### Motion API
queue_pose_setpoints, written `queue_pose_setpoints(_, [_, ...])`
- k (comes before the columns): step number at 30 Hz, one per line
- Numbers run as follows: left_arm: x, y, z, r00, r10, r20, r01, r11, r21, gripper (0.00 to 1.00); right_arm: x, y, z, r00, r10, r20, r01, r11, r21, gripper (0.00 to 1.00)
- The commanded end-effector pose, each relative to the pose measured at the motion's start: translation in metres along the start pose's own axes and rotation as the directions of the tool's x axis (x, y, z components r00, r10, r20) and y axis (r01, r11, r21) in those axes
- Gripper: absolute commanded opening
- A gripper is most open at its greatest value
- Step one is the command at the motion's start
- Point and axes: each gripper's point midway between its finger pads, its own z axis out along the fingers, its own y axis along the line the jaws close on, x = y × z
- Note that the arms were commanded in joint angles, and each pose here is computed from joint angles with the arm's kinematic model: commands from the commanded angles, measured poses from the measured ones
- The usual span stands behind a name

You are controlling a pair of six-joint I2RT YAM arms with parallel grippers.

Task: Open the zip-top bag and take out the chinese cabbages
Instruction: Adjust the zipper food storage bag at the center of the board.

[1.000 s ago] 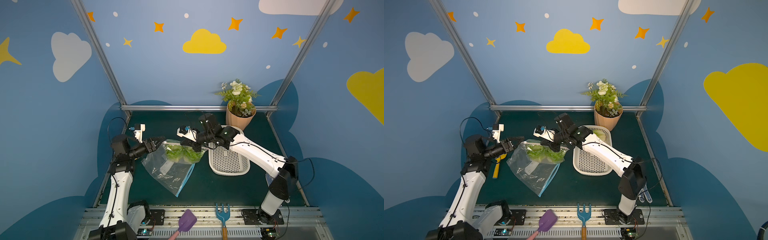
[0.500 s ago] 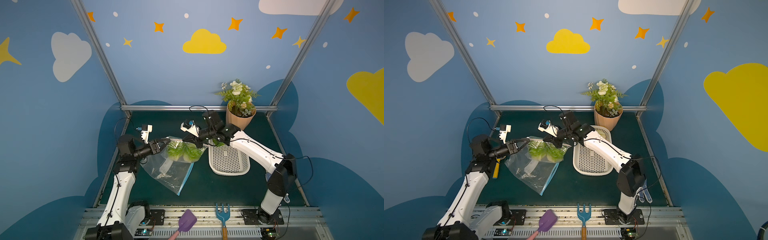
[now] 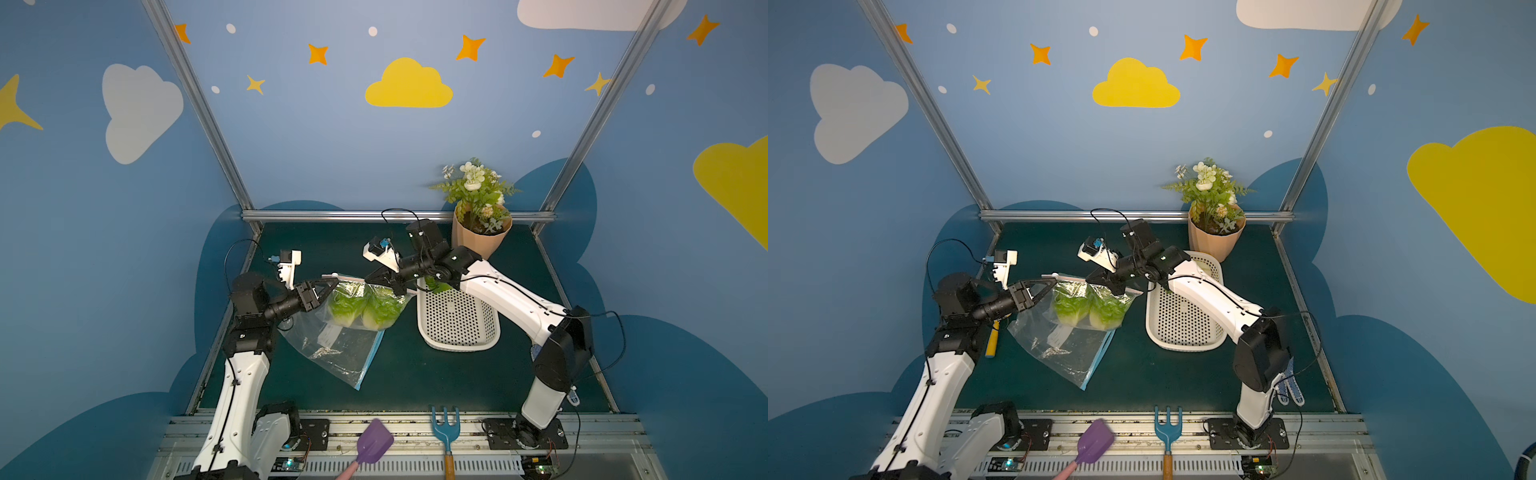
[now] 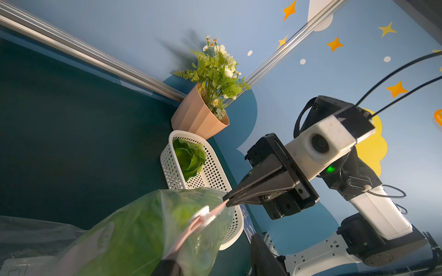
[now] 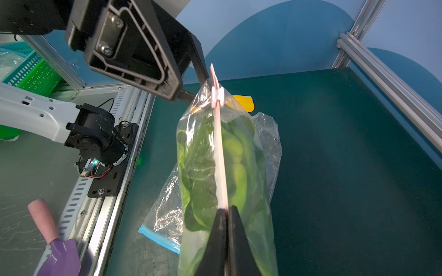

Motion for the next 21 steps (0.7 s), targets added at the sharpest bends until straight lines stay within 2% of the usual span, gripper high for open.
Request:
queue_pose_setpoints(1, [-0.0022,-0.0032,-0.0029,0.999,0.033,0.012,-0.033,0.999,0.001,0.41,-0.0139,-0.0018,-0.0029,0.999,-0.014,0.042,0.015,1.0,-0.016,0.0])
queue_pose_setpoints(12, [-0.0016,-0.0046,-0.0036,0.999,0.033,0.015,-0.033,0.999,0.003,0.27,-0.0119,-0.0062,-0.0044,0.999,0.009,0.052,-0.007,1.0,-0.029,0.0])
queue_pose_setpoints(21, [-0.0009,-0.0035,-0.0002,1.0,0.026,0.005,-0.026,1.0,0.008,0.05,-0.0098,-0.006,-0.0028,0.999,0.014,0.05,-0.012,0.999,-0.041,0.0])
